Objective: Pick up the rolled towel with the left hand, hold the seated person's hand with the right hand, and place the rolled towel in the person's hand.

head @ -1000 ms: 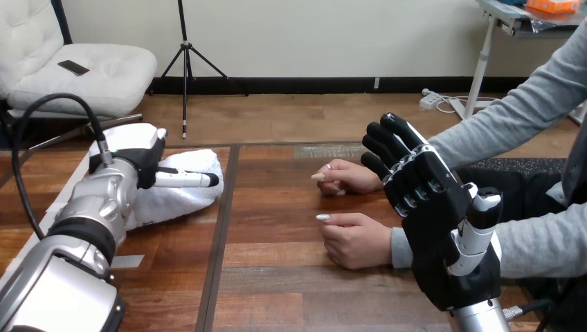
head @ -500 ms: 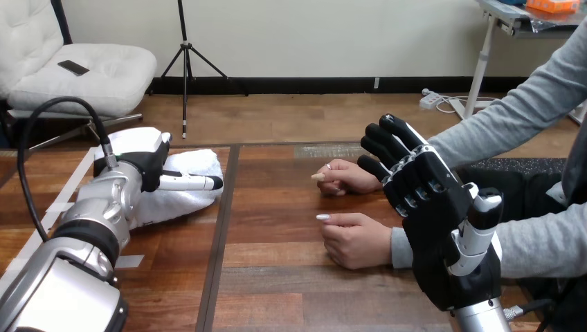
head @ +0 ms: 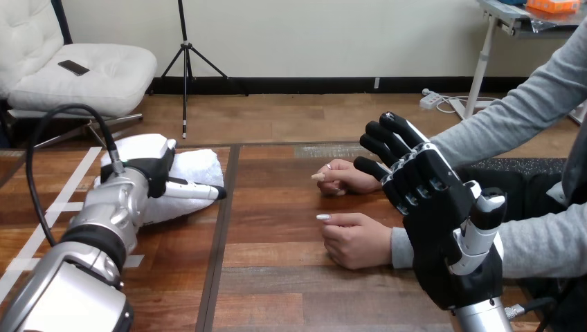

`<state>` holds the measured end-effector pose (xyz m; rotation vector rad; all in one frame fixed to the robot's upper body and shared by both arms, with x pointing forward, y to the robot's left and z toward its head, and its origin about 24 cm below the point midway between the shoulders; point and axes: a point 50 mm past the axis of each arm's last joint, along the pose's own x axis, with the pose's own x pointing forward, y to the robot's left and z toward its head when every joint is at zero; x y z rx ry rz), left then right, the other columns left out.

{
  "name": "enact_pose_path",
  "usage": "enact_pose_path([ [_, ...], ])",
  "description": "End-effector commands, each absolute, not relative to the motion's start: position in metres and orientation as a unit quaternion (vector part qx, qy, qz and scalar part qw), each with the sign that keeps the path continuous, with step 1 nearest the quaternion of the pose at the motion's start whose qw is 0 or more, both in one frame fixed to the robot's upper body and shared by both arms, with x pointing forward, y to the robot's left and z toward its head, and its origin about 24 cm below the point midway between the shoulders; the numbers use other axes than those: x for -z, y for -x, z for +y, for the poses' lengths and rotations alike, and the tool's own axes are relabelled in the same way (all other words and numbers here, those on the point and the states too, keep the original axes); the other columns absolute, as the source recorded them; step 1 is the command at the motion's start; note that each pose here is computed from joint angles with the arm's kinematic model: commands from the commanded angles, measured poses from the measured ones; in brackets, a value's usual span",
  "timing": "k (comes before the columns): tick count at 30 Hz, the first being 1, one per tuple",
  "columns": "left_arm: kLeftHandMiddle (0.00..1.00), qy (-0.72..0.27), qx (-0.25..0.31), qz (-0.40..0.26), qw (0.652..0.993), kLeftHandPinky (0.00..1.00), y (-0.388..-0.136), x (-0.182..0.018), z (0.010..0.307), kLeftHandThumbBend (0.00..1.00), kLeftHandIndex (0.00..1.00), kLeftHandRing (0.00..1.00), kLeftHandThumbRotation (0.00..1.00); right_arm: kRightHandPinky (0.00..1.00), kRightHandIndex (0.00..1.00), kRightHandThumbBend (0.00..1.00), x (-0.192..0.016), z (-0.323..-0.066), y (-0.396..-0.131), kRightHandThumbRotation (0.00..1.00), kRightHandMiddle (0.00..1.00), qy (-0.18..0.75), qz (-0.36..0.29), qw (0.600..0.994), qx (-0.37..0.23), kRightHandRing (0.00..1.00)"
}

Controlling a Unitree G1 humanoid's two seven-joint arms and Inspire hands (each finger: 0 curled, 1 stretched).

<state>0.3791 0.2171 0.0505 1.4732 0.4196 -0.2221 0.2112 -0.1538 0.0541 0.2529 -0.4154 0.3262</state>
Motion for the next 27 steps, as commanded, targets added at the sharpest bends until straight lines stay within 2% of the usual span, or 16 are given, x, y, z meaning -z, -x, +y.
enact_pose_path([
  [1,1.0,-0.668,0.096,0.171,0.718,1.0,-0.3835,-0.057,0.2111,0.94,1.0,1.0,0.82,0.83,0.85,1.0,-0.0748,-0.1518,-0.2143,1.0,0.86,-0.123,-0.255,0.945,-0.166,0.88],
  [27,1.0,-0.667,0.102,0.181,0.715,1.0,-0.3806,-0.0506,0.2095,0.93,1.0,1.0,0.83,0.74,0.84,1.0,-0.0812,-0.1504,-0.2082,1.0,0.84,-0.117,-0.27,0.942,-0.164,0.85],
])
